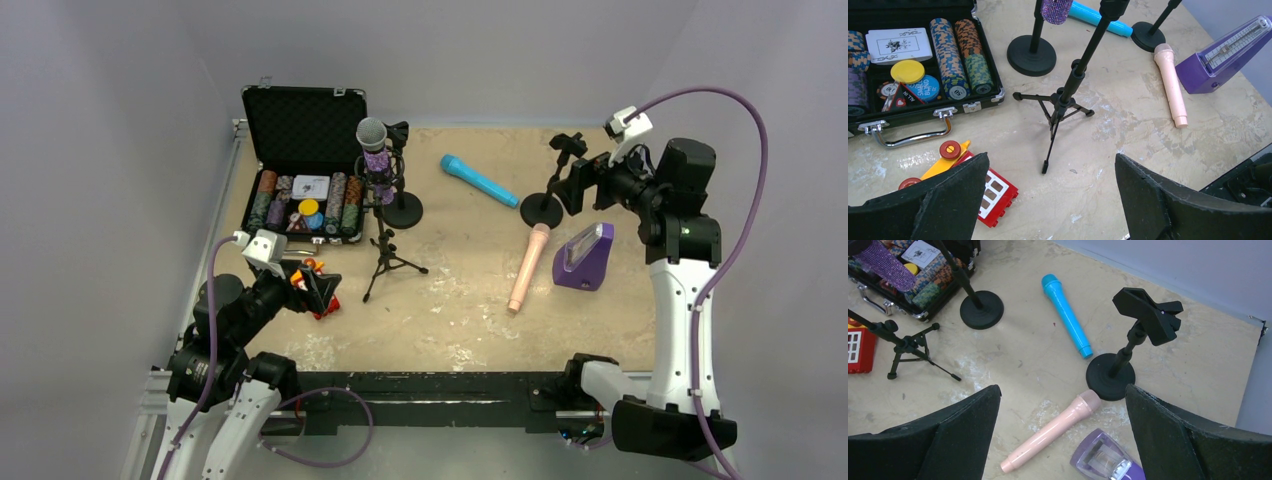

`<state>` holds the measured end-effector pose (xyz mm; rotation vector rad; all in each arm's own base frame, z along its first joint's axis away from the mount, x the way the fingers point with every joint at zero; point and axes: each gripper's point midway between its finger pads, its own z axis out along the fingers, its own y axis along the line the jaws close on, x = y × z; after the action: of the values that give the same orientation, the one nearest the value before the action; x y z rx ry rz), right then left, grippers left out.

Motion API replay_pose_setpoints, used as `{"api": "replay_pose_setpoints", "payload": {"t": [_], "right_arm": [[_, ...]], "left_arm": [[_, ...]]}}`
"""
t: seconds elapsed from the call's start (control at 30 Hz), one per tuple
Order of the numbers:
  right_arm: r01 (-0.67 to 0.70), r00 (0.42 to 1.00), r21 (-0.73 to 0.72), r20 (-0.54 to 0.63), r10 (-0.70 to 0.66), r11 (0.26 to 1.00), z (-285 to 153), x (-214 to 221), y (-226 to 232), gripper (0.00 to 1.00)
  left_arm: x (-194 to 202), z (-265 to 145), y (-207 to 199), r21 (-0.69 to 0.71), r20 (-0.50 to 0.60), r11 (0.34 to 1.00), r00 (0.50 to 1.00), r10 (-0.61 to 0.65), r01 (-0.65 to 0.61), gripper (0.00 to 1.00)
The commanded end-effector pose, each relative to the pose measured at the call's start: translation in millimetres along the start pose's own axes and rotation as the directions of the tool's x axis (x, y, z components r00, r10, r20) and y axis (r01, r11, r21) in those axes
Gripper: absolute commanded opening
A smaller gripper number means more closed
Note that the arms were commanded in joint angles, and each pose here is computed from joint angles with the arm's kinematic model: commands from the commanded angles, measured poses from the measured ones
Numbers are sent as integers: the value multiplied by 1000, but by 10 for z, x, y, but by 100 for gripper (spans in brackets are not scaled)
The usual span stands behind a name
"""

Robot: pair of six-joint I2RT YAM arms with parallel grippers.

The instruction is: Attach the microphones to the stand

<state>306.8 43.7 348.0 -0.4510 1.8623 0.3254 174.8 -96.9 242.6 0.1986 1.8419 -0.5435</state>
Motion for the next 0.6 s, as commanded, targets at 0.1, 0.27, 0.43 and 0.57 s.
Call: {"api": "replay_pose_setpoints", "payload": {"t": [0.1,0.27,0.43,0.57], "right_arm": [[-13,999,27,37,12,1000,19,-93,-77,99],[-16,999,38,41,14,999,32,-104,-118,99],[-18,999,55,39,16,998,50,-105,-174,99],[-21,999,62,35,19,998,67,-88,-202,99]], "left_arm": [[-71,-1,5,0,33,1000,999,28,-28,99],[-73,-3,6,-1,34,1000,999,28,-28,99],[-77,-8,2,0,36,1000,999,29,-29,99],[-77,-8,4,-1,36,1000,999,29,-29,99]]}}
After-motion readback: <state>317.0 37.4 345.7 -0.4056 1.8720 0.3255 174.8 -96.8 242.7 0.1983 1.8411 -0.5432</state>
